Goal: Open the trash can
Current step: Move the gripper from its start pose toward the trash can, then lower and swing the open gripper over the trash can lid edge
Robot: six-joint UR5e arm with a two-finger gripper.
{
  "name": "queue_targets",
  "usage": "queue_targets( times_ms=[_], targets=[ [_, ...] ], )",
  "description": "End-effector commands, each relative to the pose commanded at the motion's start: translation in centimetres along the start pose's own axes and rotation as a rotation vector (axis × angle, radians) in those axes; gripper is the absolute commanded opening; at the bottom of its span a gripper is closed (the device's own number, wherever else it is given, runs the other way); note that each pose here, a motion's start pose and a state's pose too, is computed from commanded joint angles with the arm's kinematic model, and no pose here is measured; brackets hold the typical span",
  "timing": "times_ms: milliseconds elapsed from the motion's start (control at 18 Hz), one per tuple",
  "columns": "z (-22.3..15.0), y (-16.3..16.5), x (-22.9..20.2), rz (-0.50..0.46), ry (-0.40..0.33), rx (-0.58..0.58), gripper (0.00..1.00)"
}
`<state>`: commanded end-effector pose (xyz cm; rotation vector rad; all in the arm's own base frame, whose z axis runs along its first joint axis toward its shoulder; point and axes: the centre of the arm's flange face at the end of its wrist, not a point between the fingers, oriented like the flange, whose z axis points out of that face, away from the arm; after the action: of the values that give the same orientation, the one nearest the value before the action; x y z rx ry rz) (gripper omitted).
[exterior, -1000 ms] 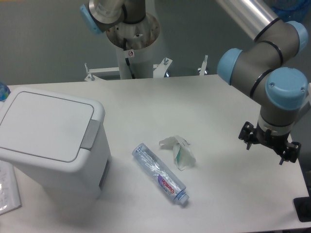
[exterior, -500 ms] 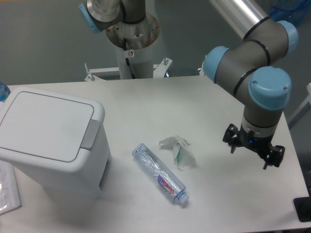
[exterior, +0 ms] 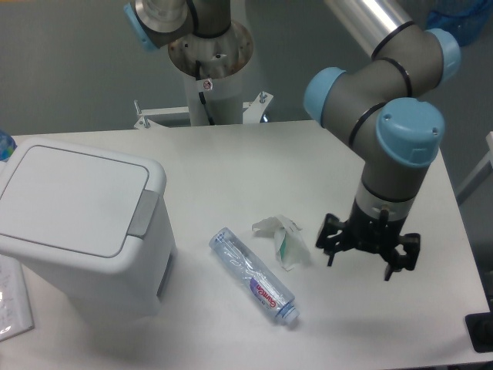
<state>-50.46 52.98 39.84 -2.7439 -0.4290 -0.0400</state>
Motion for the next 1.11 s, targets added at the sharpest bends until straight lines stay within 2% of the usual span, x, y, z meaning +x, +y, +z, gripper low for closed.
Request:
queue_targets(
  times_ms=[167, 444, 833, 1111],
  targets=[
    [-1.0, -0.8, 3.3, -0.028, 0.093, 0.067, 1.0],
    [-3.7, -1.6, 6.4, -0.018, 0.18, 0.154, 1.0],
    [-6.0, 0.3, 12.2, 0.03, 0.216, 0.168, 1.0],
    [-7.8, 0.4, 15.8, 0.064, 0.241, 0.19, 1.0]
  ],
)
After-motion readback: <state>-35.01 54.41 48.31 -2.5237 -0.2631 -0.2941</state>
